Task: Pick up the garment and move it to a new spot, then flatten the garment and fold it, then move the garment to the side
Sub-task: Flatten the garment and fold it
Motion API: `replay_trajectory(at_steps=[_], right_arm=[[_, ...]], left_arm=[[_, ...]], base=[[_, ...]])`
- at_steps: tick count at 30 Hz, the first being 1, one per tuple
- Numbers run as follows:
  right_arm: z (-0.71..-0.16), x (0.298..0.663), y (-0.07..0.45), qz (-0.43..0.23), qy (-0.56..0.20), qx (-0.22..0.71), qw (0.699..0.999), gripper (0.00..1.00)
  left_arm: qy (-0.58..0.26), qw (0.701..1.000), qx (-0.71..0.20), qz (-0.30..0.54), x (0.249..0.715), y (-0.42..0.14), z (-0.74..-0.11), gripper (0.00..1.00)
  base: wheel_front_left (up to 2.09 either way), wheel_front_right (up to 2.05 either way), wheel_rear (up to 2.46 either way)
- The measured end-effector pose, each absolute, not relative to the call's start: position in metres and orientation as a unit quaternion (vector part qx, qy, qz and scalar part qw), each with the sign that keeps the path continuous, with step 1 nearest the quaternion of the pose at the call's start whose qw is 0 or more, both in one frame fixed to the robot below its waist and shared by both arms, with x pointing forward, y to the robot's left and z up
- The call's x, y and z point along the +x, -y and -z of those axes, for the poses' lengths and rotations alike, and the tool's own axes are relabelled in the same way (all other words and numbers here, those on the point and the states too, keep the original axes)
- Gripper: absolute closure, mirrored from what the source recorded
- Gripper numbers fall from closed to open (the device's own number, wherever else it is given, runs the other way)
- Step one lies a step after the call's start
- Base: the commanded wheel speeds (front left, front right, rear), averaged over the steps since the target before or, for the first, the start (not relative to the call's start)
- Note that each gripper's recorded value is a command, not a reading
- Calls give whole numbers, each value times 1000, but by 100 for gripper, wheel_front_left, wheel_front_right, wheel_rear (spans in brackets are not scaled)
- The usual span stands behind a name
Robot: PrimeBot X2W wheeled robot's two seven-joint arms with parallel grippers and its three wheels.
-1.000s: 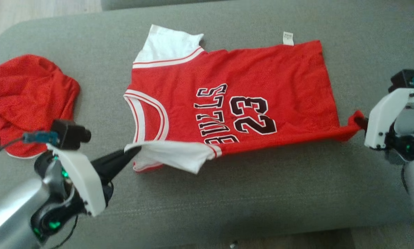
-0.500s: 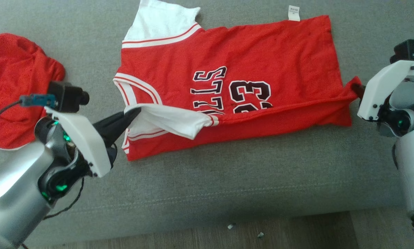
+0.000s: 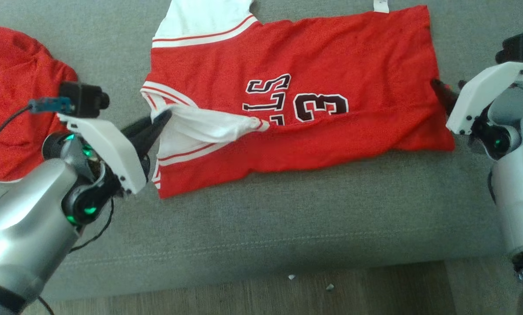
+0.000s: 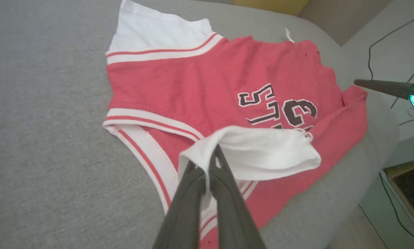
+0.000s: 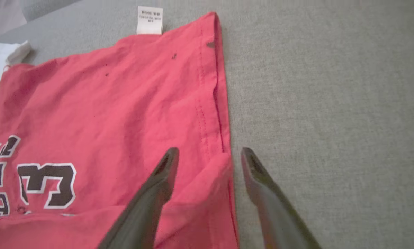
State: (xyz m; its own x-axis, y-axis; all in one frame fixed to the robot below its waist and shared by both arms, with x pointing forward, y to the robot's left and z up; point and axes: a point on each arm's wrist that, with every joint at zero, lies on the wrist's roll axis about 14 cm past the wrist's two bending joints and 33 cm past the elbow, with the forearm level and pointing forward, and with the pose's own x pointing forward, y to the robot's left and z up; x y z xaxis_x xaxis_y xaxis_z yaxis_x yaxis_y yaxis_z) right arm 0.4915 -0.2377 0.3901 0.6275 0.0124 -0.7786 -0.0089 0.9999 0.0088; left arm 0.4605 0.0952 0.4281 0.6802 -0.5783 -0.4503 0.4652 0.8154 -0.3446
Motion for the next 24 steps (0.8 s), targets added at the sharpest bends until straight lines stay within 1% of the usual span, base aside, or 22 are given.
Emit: replay_trajectory(at_steps=[2,7,10,11,14,19,24], right_arm=[[-392,496,238,-4,-420,5,907,0],[-402,507,236,-4,-364,14,931,0],[-418,517,231,-9,-310,26,950,0],[-418,517,231,-9,-310,26,950,0],[-441,525,221,-20,-246,44,968,0],[-459,511,205,-41,-167,75,982,0],[-480,495,190,-54,-95,121,987,0]], left_arm=[[-272,918,-110,265,468,-99,-427,0],[-235,939,-124,217,486,-109,-433,0],[-187,954,-143,186,497,-113,-447,0],[-187,954,-143,186,497,-113,-447,0],[-124,965,-175,153,505,-118,-472,0],[-80,967,-213,116,493,-122,-490,0],[7,965,-242,96,473,-120,-530,0]], base=[[0,0,0],[0,0,0],[0,0,0],[0,0,0],[0,0,0],[0,0,0],[0,0,0]])
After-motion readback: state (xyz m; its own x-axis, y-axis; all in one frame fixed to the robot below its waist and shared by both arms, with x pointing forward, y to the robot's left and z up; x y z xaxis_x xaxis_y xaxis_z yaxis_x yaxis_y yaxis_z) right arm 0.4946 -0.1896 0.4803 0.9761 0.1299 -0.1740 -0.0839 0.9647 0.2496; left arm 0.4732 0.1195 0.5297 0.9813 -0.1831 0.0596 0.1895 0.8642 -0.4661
